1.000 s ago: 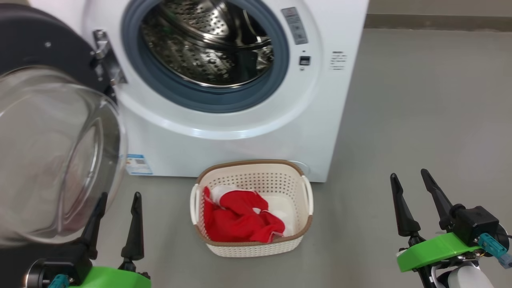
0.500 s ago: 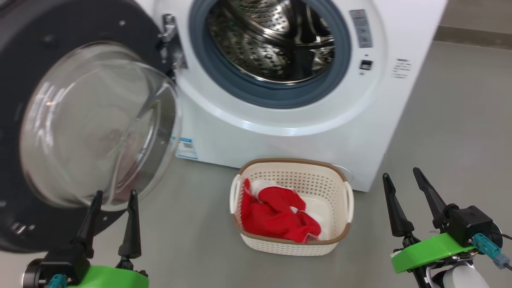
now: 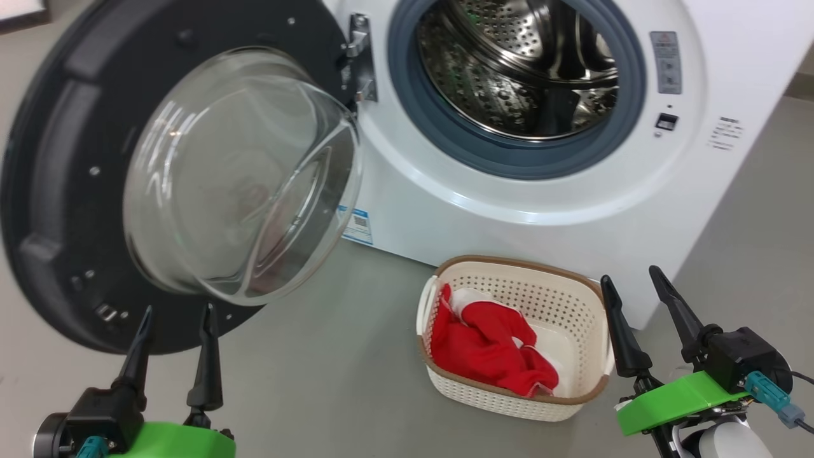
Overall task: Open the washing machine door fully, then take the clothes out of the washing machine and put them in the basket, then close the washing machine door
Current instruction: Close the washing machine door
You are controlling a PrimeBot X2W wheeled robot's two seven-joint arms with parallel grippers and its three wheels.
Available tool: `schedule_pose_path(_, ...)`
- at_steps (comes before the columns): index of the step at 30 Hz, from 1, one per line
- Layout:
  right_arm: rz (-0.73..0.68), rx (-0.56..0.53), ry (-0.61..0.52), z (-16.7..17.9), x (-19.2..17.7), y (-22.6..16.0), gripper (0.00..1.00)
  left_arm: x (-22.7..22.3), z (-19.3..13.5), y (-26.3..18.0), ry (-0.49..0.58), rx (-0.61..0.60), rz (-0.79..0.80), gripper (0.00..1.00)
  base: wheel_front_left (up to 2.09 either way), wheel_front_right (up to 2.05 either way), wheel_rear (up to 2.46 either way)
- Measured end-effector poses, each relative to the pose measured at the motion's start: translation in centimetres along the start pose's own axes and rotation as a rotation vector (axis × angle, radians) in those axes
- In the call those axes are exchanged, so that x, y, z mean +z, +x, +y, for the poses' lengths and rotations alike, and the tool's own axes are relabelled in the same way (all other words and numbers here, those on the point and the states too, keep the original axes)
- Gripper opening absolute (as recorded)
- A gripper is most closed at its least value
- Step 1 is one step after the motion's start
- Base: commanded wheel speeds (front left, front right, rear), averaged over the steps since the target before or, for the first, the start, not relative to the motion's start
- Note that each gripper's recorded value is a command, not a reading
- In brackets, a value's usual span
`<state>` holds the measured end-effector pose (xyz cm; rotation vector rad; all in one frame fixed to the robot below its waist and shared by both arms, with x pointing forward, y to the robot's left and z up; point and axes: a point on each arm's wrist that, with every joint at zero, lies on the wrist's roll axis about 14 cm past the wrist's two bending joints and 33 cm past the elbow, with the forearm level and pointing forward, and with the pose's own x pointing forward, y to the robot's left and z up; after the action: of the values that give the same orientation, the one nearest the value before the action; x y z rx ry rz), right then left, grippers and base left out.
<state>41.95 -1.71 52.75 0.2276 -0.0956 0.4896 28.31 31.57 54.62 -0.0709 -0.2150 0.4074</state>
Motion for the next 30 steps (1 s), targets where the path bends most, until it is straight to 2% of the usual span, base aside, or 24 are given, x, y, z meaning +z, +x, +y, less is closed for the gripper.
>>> schedule_pose_path(13,0.010,0.094,0.008,3.2,-0.5,1.5,1.00,0.9,3.5,-2.0,0.016,0.107,-0.017,1.00,0.00,0.00,0.00)
schedule_pose_path(25,0.018,0.115,0.020,4.0,-0.8,1.8,1.00,0.5,4.4,-2.9,0.025,0.134,0.000,1.00,0.00,0.00,0.00)
schedule_pose_path(26,0.018,0.115,0.020,4.0,-0.8,1.8,1.00,0.5,4.4,-2.9,0.025,0.133,-0.001,0.62,0.00,0.00,0.00)
schedule_pose_path(27,0.018,0.115,0.020,4.0,-0.8,1.8,1.00,0.5,4.4,-2.8,0.025,0.133,-0.001,0.62,0.00,0.00,0.00)
schedule_pose_path(29,0.019,0.113,0.020,3.9,-0.8,1.7,1.00,0.5,4.3,-2.8,0.026,0.131,-0.001,0.02,0.00,0.00,0.00)
schedule_pose_path(30,0.019,0.112,0.020,3.9,-0.9,1.7,1.00,0.5,4.3,-2.8,0.026,0.132,0.000,0.00,0.00,0.00,0.00)
